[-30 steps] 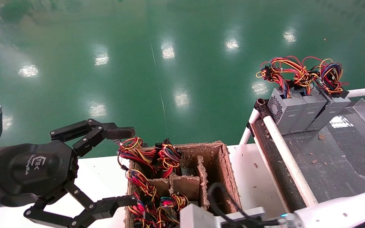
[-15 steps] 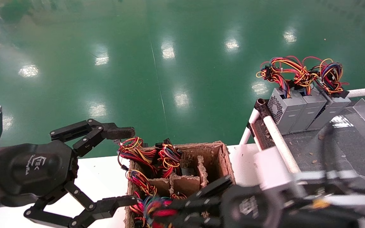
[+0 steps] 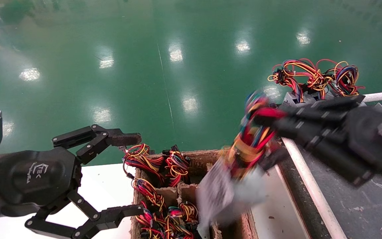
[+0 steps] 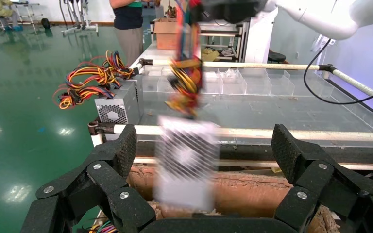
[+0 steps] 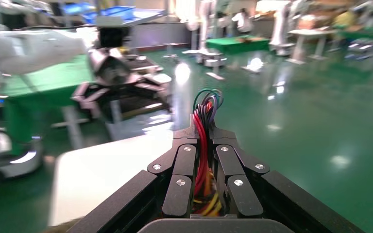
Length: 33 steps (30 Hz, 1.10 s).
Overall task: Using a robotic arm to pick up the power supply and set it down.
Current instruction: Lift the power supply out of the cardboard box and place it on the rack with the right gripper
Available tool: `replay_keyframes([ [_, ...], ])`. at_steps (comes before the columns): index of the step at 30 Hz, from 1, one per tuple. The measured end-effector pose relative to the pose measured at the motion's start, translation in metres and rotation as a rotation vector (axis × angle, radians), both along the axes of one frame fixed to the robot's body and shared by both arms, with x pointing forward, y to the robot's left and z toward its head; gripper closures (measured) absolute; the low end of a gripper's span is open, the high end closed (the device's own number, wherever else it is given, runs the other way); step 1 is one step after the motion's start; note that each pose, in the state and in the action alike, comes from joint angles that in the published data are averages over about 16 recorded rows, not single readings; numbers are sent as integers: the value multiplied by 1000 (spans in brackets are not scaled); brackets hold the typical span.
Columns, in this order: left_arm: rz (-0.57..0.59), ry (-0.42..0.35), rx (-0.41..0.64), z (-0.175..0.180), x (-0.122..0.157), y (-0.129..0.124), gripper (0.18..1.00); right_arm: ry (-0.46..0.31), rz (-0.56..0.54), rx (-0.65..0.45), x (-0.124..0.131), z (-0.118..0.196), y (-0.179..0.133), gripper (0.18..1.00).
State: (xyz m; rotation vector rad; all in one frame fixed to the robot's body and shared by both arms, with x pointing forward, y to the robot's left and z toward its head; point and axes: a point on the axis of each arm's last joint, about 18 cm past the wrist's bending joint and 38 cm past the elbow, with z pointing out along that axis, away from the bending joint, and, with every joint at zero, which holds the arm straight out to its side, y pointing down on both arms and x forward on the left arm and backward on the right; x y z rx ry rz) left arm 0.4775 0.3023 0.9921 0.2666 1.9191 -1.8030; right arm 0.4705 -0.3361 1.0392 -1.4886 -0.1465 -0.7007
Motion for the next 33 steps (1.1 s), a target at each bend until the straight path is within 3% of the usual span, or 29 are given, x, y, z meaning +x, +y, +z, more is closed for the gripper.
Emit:
replay_keyframes([
  [8,0,0,0,0,0,0,184,-112,-217,19,-4,32,-60,961],
  [14,0,0,0,0,0,0,184,-153,-386,7,-8,43,-105,961],
  [24,0,0,0,0,0,0,184,-129,-591,-66,-12,32,-159,961],
  [33,0,0,0,0,0,0,184,-77,-666,-134,3,12,-171,961],
])
